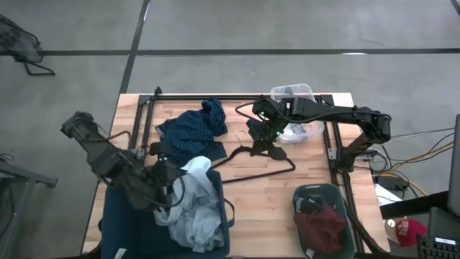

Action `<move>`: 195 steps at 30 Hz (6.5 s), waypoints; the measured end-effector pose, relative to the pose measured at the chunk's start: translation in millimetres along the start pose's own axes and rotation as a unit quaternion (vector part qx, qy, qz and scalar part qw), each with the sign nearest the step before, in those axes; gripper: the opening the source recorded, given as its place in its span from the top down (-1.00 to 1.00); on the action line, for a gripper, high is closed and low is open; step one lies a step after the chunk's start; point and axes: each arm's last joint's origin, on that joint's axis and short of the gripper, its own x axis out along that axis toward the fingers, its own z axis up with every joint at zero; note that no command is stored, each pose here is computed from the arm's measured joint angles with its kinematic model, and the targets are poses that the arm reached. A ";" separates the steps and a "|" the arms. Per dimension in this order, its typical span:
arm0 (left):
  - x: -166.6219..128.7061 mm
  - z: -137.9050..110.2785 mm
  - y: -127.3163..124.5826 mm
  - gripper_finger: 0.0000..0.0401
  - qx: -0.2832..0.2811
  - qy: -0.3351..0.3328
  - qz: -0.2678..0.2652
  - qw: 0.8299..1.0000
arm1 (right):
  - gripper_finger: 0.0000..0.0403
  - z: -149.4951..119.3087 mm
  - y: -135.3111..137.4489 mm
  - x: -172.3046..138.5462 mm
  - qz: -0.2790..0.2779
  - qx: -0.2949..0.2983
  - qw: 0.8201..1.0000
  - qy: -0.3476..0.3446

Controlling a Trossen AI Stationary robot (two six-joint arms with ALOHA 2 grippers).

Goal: Pick & Place Cloths
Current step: Put the white shirt into the blue laundry bin, then put the blue shirt into the blue laundry bin

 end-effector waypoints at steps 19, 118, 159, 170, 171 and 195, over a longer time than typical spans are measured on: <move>-10.3 0.2 -43.8 0.96 -0.091 0.066 -0.346 0.932 | 0.96 -6.9 -1.4 4.5 0.003 0.007 1.000 0.009; 31.2 -27.8 28.3 0.73 -0.140 -0.092 0.000 0.986 | 0.96 -33.0 -14.9 73.5 -0.296 -0.130 0.919 -0.227; 18.1 -43.0 73.8 -0.40 -0.194 -0.075 0.108 0.972 | -0.37 -27.3 -218.7 76.3 -0.299 0.077 0.950 -0.039; 19.2 -43.6 73.3 -0.40 -0.193 -0.073 0.110 0.972 | 0.73 -34.0 -222.6 71.7 -0.363 0.066 0.929 0.006; 19.3 -43.7 73.3 -0.40 -0.193 -0.073 0.110 0.972 | 0.84 -34.1 -222.9 71.0 -0.362 0.061 0.930 0.009; 27.8 -48.5 70.0 -0.40 -0.161 -0.063 0.125 0.977 | 0.96 64.1 -68.4 -65.7 -0.299 -0.032 0.947 -0.116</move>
